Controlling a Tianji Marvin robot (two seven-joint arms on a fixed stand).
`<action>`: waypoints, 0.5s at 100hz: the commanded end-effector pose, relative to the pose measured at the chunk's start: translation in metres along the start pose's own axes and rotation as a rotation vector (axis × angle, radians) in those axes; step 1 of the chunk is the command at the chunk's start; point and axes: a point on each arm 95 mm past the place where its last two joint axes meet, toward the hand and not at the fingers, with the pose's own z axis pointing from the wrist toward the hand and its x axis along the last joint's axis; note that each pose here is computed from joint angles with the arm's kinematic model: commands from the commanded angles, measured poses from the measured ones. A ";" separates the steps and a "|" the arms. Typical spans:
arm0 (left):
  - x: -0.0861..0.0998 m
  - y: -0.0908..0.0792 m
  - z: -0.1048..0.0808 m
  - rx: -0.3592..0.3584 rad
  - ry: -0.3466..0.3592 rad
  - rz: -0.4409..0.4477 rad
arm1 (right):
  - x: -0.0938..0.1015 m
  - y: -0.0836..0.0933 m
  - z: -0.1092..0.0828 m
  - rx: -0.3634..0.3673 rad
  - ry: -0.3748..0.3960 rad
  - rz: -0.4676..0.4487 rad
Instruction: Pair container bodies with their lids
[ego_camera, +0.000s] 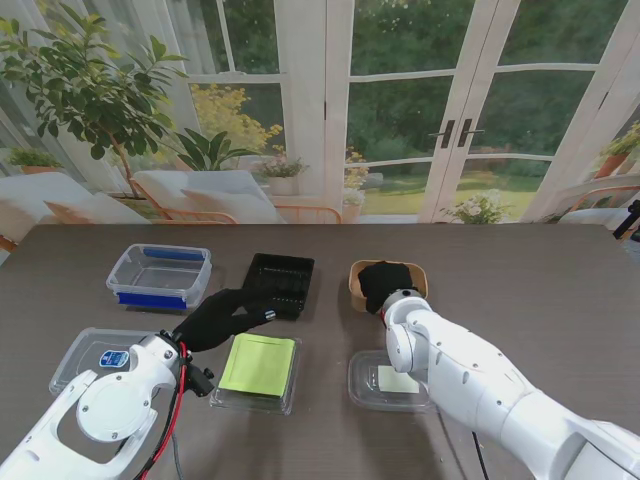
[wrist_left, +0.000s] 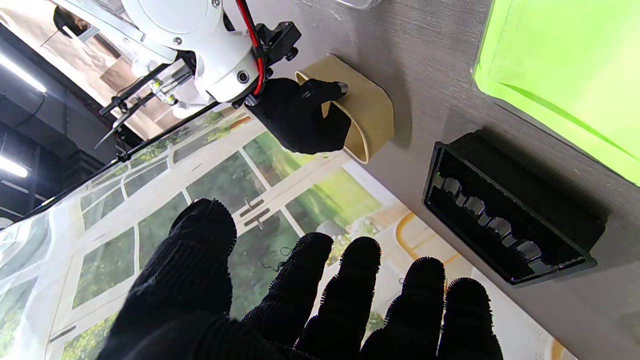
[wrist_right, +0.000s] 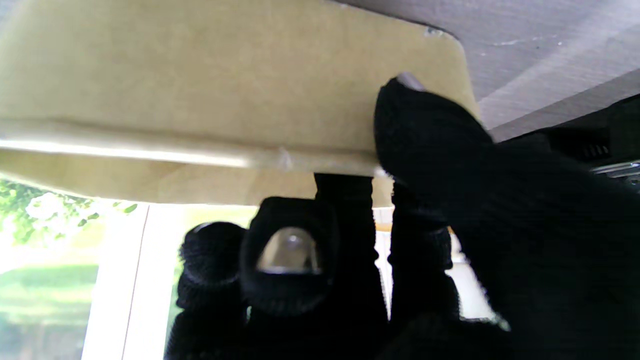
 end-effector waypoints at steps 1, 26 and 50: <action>0.001 0.003 0.000 -0.023 -0.001 -0.007 | 0.003 0.000 0.001 0.014 0.016 -0.007; 0.001 0.003 -0.001 -0.027 -0.004 -0.011 | 0.002 0.000 0.000 0.044 0.029 -0.011; 0.001 0.003 -0.001 -0.027 -0.008 -0.015 | 0.003 0.000 -0.001 0.043 0.034 0.005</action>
